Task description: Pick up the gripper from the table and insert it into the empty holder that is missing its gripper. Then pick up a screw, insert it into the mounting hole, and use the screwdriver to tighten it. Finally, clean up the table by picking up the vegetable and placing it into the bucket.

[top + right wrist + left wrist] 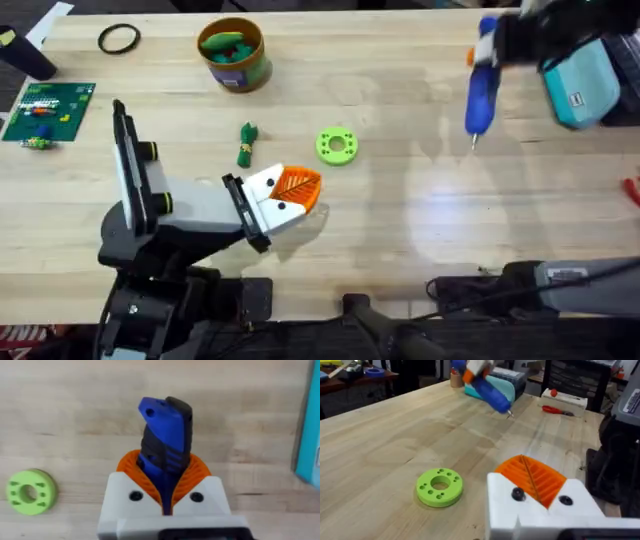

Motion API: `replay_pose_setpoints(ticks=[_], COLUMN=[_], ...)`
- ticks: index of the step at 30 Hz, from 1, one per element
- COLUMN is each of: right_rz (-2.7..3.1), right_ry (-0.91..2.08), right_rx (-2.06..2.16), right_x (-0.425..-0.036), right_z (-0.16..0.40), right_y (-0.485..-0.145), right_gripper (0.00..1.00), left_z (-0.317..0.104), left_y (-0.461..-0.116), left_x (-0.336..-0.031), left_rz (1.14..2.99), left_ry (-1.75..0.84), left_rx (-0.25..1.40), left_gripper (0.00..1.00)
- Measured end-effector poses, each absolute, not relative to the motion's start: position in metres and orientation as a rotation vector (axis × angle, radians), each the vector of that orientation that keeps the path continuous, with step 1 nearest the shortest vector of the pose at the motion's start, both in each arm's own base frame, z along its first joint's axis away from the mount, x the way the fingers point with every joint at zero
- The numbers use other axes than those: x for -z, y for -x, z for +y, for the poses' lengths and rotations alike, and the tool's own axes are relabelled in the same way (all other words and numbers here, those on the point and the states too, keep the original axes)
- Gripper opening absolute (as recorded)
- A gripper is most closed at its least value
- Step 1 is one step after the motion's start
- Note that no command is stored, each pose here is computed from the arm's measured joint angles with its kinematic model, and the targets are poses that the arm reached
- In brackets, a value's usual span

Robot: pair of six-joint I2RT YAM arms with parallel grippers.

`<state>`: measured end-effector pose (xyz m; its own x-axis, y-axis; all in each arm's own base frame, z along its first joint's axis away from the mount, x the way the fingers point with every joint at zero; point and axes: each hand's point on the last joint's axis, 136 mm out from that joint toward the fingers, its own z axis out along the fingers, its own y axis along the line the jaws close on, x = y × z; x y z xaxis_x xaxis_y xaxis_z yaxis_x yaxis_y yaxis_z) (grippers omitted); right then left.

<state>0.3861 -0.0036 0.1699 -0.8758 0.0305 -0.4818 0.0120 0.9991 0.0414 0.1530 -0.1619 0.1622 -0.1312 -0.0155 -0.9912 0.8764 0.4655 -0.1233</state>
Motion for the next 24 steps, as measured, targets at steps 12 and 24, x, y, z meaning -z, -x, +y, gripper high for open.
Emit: replay_pose_setpoints(ticks=[12, 24], right_rz=[2.222, 1.809], right_ry=[0.197, 0.363], right_rx=[-0.194, -0.330], right_x=[-0.314, -0.440], right_z=[0.071, 0.132], right_y=[-0.403, -0.347], right_gripper=[0.027, 0.027], left_z=[-0.162, -0.162], left_y=[-0.153, -0.153], left_x=[-0.162, -0.162], left_rz=[1.507, 1.507], left_ry=[-0.789, -0.789], left_rx=[0.924, 0.924], left_gripper=[0.011, 0.011])
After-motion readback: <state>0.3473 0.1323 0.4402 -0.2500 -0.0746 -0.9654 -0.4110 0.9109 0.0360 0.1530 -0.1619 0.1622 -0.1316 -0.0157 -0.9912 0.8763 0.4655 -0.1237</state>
